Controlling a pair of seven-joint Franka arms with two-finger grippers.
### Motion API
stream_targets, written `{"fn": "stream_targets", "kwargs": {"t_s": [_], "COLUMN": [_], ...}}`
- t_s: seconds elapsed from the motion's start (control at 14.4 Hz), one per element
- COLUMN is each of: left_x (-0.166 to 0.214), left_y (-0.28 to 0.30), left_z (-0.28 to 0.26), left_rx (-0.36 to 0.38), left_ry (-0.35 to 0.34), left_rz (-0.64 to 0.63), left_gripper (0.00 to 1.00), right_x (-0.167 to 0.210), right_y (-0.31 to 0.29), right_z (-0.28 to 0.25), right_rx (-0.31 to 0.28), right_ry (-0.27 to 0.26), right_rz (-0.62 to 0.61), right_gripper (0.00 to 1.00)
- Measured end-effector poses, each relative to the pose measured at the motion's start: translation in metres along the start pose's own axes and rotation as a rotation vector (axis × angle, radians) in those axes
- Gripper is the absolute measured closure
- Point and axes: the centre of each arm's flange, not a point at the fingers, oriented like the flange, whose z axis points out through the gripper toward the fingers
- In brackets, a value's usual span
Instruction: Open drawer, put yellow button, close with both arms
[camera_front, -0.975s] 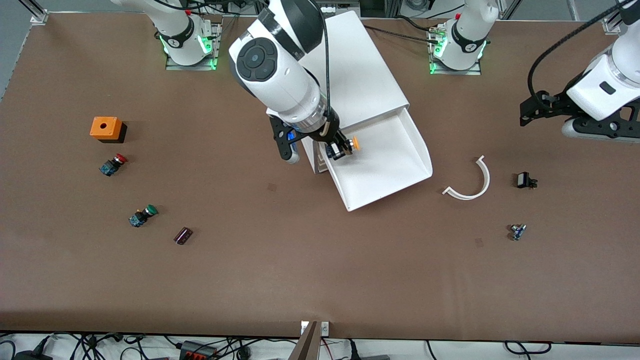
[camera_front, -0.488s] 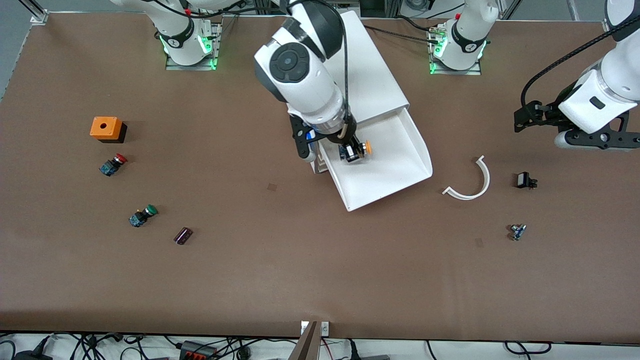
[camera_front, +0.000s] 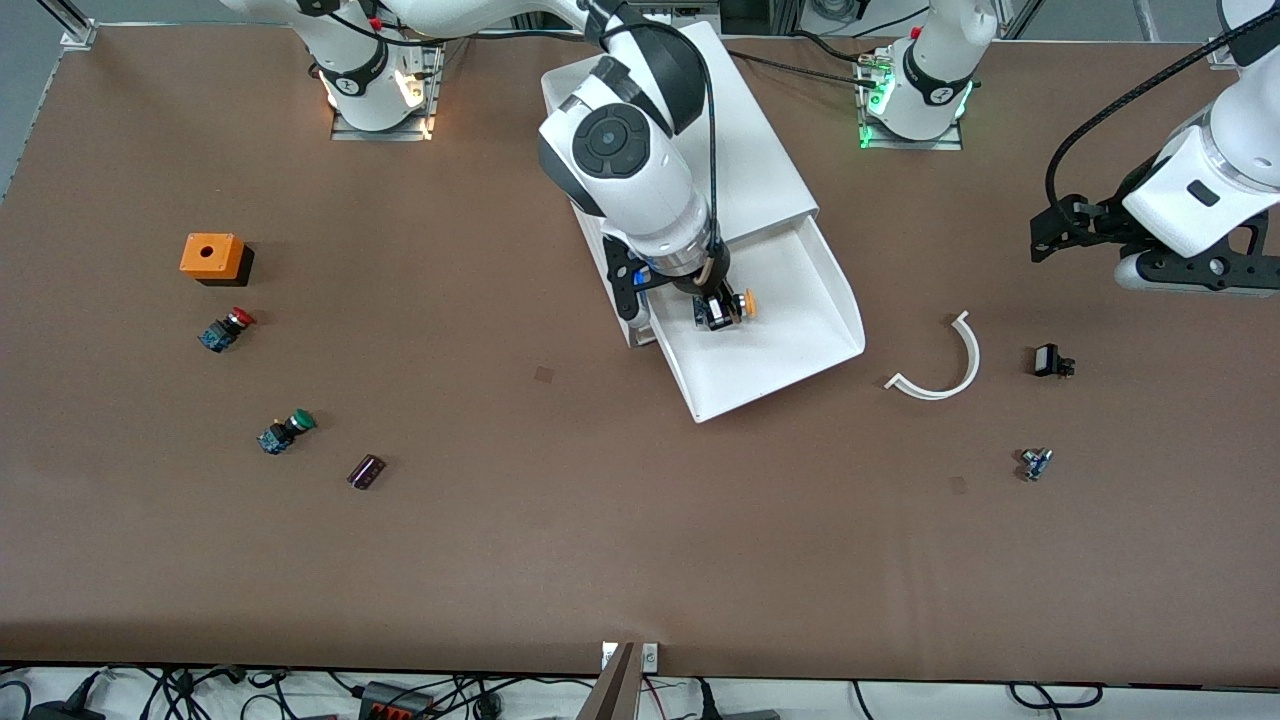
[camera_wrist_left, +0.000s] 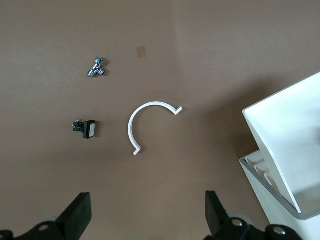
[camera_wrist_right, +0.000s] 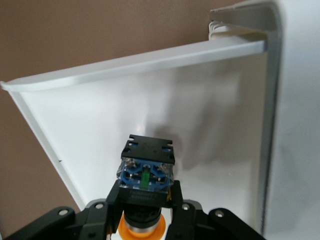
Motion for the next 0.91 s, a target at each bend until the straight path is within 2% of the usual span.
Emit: {"fn": "stream_targets", "kwargs": {"t_s": [0.14, 0.42, 0.63, 0.84, 0.91], "left_x": [0.0, 0.0, 0.0, 0.0, 0.0], "left_y": [0.0, 0.001, 0.001, 0.001, 0.001], "left_z": [0.0, 0.0, 0.0, 0.0, 0.0], "left_rx": [0.0, 0.0, 0.0, 0.0, -0.001], "left_ry": [0.0, -0.001, -0.001, -0.001, 0.0], "left_rz": [0.001, 0.0, 0.0, -0.001, -0.001], "left_gripper": [0.0, 0.0, 0.0, 0.0, 0.0], "right_x": [-0.003, -0.008, -0.005, -0.005, -0.005], "right_y": [0.005, 0.006, 0.002, -0.002, -0.004], "right_z": [0.017, 0.027, 0.024, 0.016, 0.01], "right_rx": [-0.006, 0.017, 0.028, 0.045, 0.05], "right_ry": [0.004, -0.003, 0.001, 0.0, -0.001], "right_rz": [-0.002, -0.009, -0.005, -0.003, -0.004], "right_gripper": [0.59, 0.59, 0.35, 0.06, 0.0]}}
